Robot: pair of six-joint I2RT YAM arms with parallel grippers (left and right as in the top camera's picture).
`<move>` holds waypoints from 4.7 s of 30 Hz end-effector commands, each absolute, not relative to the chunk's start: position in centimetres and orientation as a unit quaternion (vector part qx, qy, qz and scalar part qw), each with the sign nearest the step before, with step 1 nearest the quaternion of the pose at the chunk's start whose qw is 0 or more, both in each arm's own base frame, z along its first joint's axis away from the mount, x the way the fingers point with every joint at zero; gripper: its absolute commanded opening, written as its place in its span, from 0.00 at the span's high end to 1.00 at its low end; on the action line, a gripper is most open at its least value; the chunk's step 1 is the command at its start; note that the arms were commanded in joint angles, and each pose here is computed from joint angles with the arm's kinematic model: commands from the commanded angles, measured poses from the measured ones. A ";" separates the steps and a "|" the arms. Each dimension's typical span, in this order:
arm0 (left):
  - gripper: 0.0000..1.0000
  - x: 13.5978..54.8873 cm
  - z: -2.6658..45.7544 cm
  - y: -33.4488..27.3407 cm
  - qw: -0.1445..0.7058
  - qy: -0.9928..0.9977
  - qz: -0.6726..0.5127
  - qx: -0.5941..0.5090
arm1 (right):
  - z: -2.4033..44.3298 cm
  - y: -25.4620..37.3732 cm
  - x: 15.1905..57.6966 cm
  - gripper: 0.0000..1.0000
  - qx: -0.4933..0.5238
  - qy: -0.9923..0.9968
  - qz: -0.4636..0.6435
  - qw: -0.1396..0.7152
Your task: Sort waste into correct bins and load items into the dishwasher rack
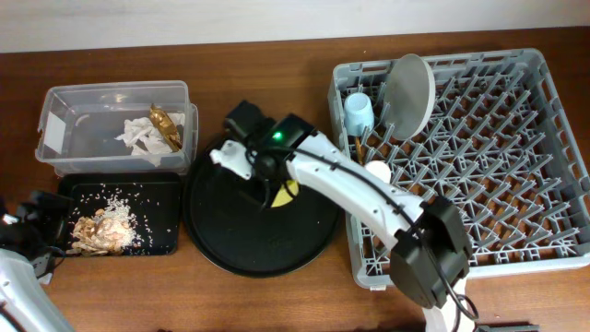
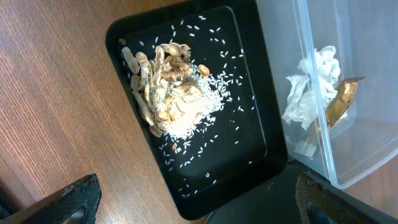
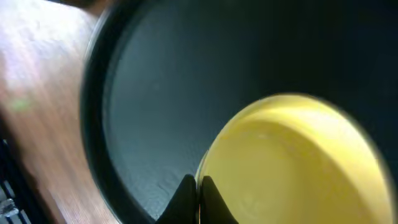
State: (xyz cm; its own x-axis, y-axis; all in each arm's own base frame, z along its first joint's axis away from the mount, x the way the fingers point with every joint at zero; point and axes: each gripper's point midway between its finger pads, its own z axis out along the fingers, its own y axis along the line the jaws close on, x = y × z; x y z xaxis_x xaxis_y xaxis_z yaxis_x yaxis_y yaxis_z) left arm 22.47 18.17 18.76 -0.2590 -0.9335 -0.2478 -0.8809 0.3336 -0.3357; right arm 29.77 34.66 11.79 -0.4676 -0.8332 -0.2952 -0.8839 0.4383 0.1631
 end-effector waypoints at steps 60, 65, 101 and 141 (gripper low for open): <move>0.01 22.6 19.1 18.3 0.208 0.787 -0.066 -0.578 | 3.8 31.9 24.8 0.96 -0.453 0.887 0.085 0.007; 0.01 22.6 19.1 18.3 0.208 0.787 -0.066 -0.578 | 18.1 33.6 23.0 0.96 -0.449 0.849 0.255 0.114; 0.01 22.6 19.1 18.3 0.208 0.787 -0.067 -0.578 | 18.3 -8.7 30.6 0.02 0.201 0.746 0.582 0.252; 0.01 22.6 19.1 18.3 0.208 0.787 -0.066 -0.578 | 42.0 2.6 22.0 0.02 0.005 0.899 0.040 0.437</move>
State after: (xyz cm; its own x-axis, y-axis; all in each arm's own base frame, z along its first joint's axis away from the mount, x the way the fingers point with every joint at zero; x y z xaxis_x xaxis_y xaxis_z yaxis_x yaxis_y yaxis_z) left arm 22.48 18.17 18.73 -0.2594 -0.9338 -0.2464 -0.8811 0.3332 -0.3355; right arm 24.04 3.26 40.32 -0.6764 0.0196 -0.7363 -0.0419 0.9970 0.0650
